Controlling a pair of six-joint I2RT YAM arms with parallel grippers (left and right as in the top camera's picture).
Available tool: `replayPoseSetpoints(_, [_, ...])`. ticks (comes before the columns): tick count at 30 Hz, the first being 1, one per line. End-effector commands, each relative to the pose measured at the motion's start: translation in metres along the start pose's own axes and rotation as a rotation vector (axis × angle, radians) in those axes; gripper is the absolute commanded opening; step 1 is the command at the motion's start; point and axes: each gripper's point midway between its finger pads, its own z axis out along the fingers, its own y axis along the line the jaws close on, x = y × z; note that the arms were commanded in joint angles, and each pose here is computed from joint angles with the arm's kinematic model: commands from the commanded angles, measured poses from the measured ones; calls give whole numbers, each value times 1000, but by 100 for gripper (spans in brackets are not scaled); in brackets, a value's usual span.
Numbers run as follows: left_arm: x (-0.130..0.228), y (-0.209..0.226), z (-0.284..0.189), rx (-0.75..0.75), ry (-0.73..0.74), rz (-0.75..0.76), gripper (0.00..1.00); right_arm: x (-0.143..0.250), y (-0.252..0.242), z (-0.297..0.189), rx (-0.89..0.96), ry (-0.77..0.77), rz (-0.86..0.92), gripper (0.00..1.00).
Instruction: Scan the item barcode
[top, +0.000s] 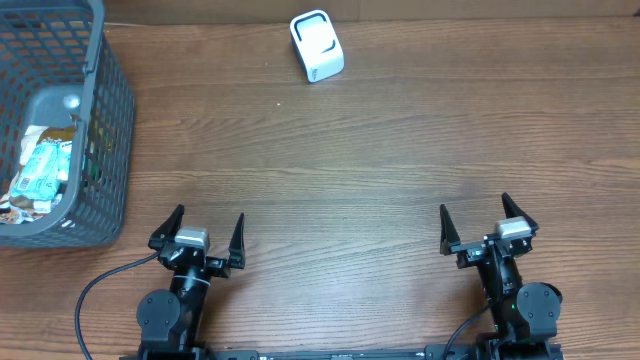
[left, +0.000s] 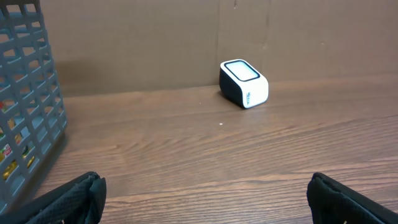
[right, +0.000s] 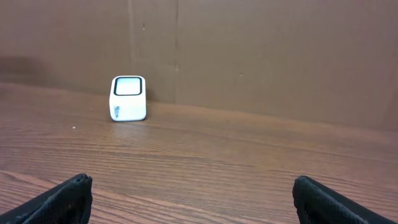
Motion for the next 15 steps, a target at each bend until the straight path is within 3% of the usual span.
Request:
replayPoseSetpoints(1, [0,3,-1,-16,-5,22,100,3,2,0,-10,1,-4,100])
replayPoseSetpoints(15, [0,3,-1,-16,-5,22,99,3,2,0,-10,0,-4,100])
